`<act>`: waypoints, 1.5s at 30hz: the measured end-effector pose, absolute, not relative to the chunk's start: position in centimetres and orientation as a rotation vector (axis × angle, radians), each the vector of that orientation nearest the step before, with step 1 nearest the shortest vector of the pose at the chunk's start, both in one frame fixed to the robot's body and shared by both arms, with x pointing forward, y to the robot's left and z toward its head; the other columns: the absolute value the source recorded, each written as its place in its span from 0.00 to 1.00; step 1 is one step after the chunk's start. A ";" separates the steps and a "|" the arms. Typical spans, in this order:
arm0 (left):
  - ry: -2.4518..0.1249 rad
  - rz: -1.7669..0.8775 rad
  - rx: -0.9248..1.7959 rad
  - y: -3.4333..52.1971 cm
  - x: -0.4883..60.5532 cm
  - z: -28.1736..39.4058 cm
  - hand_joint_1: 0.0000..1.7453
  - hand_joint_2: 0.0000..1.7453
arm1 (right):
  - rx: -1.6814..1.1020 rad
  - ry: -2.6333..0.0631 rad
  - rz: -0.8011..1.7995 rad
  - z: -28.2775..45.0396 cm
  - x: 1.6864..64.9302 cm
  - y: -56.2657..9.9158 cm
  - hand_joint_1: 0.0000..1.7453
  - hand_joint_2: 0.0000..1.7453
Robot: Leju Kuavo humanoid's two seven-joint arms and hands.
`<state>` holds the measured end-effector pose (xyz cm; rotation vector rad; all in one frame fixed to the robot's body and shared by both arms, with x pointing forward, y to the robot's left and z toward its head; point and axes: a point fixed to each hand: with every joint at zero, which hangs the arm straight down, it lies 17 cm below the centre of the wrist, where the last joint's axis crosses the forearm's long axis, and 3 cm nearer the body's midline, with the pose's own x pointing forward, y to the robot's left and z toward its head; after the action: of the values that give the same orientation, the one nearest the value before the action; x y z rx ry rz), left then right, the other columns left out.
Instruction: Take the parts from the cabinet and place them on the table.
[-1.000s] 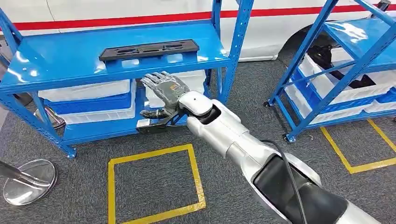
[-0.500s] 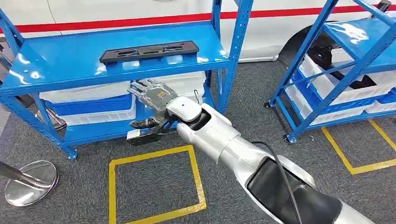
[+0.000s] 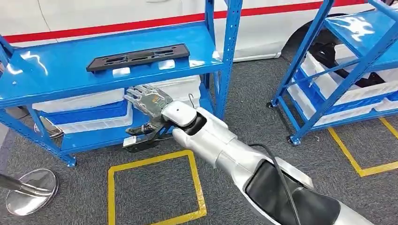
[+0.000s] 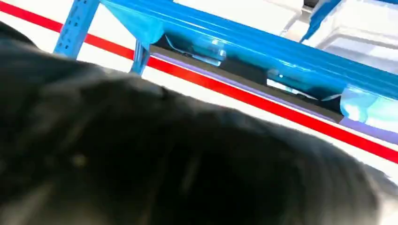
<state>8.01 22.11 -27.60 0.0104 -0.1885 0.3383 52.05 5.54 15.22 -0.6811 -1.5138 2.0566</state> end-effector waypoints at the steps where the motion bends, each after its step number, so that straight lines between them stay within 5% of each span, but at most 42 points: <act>1: -0.188 0.338 0.011 22.1 7.9 -27.6 0.00 0.00 | -0.677 -1.509 2.063 14.9 51.9 5.6 0.00 0.00; 45: -0.177 0.317 0.019 21.9 7.4 -27.7 0.00 0.00 | -0.696 -1.463 2.105 14.5 52.0 5.4 0.00 0.00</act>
<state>7.44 21.91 -27.67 0.0190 -0.1771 0.3172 51.98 5.41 14.55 -0.6962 -1.4632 2.1052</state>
